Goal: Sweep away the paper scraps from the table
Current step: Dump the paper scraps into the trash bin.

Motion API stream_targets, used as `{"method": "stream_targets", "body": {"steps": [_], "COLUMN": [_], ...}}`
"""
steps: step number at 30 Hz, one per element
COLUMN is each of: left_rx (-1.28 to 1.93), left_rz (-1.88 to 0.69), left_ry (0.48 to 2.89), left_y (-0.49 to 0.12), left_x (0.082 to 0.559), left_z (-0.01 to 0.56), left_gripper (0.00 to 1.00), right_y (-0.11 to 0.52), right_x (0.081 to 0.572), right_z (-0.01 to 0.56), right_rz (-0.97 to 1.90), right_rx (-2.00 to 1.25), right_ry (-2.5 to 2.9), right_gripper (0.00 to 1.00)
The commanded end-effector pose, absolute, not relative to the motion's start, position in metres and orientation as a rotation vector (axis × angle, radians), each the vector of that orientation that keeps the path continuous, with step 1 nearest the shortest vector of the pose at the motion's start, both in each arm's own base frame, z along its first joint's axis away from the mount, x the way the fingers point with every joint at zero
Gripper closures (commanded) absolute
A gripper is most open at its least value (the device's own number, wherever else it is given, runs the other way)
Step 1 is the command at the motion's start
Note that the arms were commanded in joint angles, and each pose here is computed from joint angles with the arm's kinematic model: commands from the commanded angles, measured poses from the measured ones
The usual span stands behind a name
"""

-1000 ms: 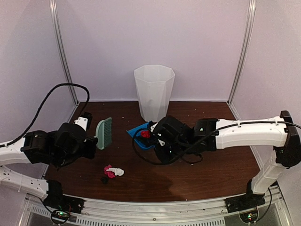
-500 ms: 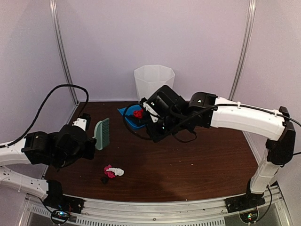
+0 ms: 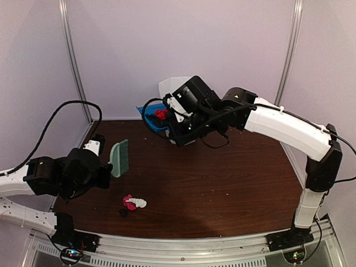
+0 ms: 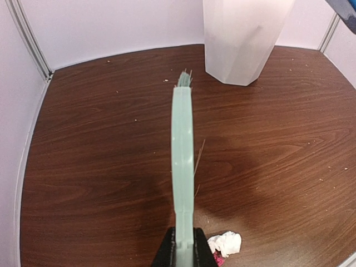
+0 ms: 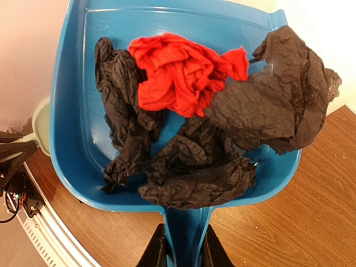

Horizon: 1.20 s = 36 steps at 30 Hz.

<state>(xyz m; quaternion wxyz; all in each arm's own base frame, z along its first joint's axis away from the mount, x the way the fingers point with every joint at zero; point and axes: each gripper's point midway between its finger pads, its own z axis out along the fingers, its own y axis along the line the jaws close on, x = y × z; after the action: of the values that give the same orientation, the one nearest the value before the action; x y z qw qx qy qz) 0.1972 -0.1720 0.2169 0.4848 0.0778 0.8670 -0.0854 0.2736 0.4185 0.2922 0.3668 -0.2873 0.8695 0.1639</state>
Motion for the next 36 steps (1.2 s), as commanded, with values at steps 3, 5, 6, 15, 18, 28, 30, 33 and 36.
{"method": "stream_targets", "body": {"steps": [3, 5, 6, 15, 18, 28, 30, 33, 36], "left_rx": [0.168, 0.168, 0.169, 0.172, 0.174, 0.175, 0.174, 0.172, 0.169], "left_rz": [-0.244, -0.242, -0.243, -0.244, -0.243, -0.248, -0.247, -0.244, -0.24], "left_ry": [2.092, 2.092, 2.092, 2.096, 2.099, 2.102, 2.103, 2.103, 2.103], "left_y": [-0.176, -0.176, -0.176, -0.177, -0.177, -0.177, -0.177, -0.177, -0.177], "left_x": [0.198, 0.198, 0.198, 0.198, 0.198, 0.197, 0.197, 0.197, 0.198], "left_z": [0.221, 0.22, 0.22, 0.219, 0.218, 0.217, 0.216, 0.216, 0.216], "left_gripper": [1.0, 1.0, 1.0, 1.0, 1.0, 1.0, 1.0, 1.0, 1.0], "right_y": [0.422, 0.424, 0.425, 0.425, 0.426, 0.425, 0.426, 0.43, 0.431], "right_x": [0.292, 0.298, 0.3, 0.324, 0.332, 0.358, 0.365, 0.373, 0.383], "right_z": [0.312, 0.316, 0.318, 0.336, 0.345, 0.351, 0.352, 0.353, 0.359], "right_rz": [0.435, 0.442, 0.449, 0.473, 0.481, 0.526, 0.55, 0.593, 0.626], "right_rx": [-0.728, -0.722, -0.72, -0.686, -0.678, -0.653, -0.652, -0.658, -0.652], "right_ry": [2.207, 2.202, 2.199, 2.155, 2.129, 2.102, 2.095, 2.086, 2.06], "right_gripper": [1.0, 1.0, 1.0, 1.0, 1.0, 1.0, 1.0, 1.0, 1.0]}}
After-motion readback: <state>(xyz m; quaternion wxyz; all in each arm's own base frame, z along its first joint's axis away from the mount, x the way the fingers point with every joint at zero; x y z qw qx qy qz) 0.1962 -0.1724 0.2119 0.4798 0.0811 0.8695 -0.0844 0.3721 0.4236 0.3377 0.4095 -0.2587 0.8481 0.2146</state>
